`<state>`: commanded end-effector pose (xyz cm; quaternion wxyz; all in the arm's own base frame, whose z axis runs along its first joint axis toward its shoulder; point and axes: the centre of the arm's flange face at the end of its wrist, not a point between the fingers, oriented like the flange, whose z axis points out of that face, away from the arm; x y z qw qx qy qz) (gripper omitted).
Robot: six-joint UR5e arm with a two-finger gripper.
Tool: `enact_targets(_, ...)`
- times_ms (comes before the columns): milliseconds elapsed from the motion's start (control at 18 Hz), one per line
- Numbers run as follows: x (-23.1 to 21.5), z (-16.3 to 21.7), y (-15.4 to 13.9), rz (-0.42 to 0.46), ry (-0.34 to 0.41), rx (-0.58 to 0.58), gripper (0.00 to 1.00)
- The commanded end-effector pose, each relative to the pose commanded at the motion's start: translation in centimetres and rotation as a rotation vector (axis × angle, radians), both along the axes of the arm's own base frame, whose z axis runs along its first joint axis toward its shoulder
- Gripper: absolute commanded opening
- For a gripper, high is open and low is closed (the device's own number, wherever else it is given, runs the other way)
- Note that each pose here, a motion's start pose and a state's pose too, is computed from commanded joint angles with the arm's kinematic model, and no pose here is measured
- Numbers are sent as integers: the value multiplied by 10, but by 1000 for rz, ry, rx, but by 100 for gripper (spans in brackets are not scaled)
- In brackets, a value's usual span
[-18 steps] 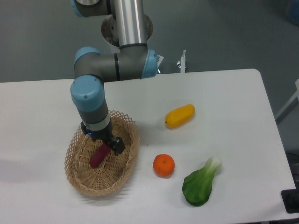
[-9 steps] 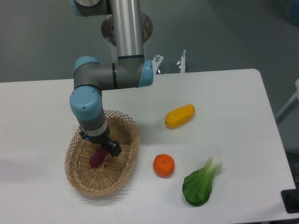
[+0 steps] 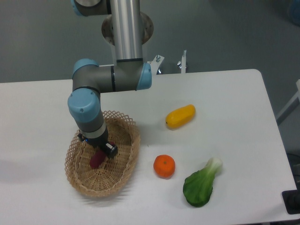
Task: Pick up the sweet potato from the basket
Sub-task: 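Lower the gripper onto the purple sweet potato and close on it, then lift the sweet potato out of the basket and carry it upward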
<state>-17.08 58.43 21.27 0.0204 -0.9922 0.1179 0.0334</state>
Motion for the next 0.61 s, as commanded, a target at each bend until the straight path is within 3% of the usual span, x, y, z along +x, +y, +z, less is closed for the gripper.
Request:
enact_targets(333, -6, 18, 5, -25, 19, 32, 21)
enact_targets(611, -31, 74, 19, -53, 76, 114, 21)
